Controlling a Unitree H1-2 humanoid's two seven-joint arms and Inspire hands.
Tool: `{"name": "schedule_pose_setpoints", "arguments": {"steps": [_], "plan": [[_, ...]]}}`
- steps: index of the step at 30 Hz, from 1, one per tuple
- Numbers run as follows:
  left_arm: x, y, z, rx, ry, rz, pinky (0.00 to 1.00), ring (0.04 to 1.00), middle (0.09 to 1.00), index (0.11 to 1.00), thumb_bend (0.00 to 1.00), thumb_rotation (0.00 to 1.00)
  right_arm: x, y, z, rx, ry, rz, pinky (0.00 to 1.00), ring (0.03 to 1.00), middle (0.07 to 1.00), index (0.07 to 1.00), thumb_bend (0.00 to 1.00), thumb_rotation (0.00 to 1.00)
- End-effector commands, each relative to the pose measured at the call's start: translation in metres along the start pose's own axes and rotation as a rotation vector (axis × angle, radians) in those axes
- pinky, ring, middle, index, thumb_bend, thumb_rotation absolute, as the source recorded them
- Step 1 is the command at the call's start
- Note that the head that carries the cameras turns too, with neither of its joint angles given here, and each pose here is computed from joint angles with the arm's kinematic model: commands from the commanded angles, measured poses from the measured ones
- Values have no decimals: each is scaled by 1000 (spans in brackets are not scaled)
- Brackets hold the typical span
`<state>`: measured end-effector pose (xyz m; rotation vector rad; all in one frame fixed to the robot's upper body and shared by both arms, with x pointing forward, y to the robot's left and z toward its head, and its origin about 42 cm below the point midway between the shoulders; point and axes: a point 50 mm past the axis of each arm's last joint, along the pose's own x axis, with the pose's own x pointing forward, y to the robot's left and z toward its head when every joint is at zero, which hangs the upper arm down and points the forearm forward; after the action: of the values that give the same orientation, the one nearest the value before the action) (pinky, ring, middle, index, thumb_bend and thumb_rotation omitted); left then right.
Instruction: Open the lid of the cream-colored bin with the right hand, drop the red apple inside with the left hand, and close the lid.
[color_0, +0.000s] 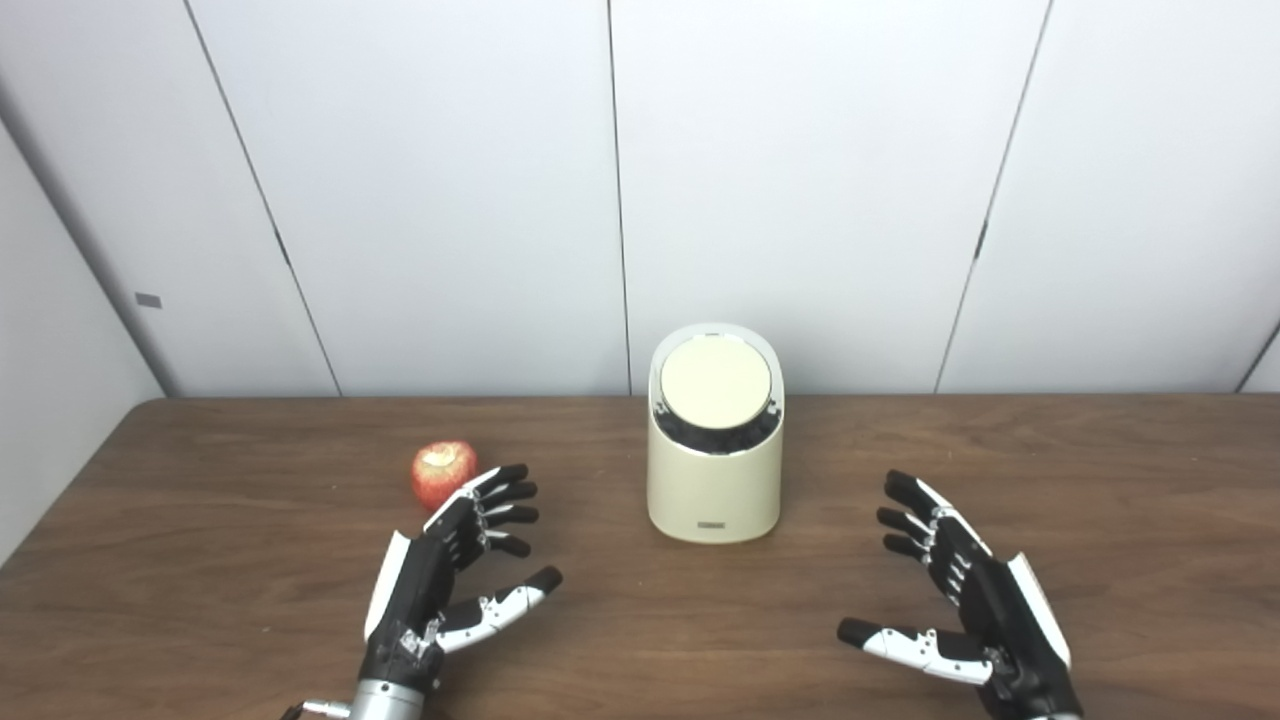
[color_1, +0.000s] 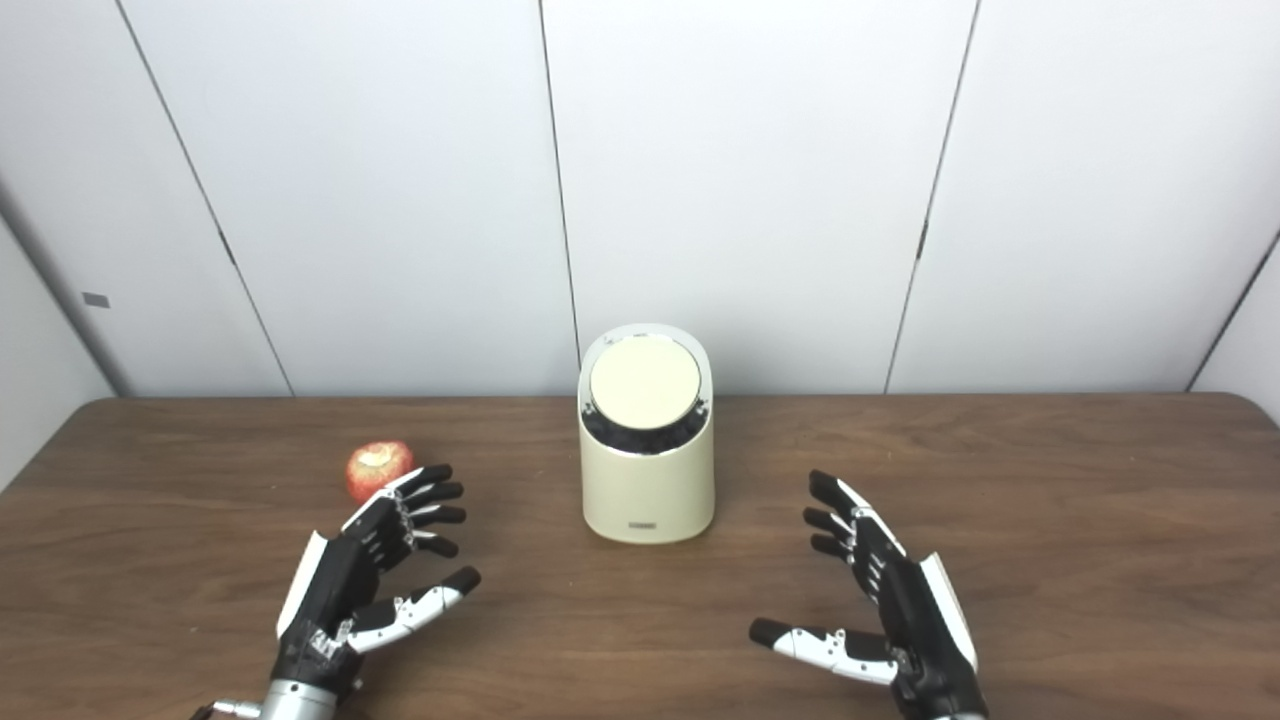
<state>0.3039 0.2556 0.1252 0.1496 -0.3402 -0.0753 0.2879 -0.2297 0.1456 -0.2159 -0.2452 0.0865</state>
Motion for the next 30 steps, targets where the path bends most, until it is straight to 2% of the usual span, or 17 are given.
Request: {"name": "schedule_pose_setpoints", "arguments": {"steps": [1,18,23,30], "plan": [[2,2,4,16,-43,11,578,710,777,829,627,0,8,0,16,-5,-72,-3,804,857,904,870,742,140],[4,0,1,7,-43,8,576,710,774,824,627,0,12,2,14,-3,-75,-4,790,856,901,871,729,157],[7,-2,-2,3,-36,3,588,717,778,830,624,0,37,12,25,-25,-111,-38,718,823,897,890,722,265],[11,-3,-7,28,-33,-8,600,714,774,832,621,0,85,11,52,-118,-169,-52,730,841,902,909,771,280]]}}
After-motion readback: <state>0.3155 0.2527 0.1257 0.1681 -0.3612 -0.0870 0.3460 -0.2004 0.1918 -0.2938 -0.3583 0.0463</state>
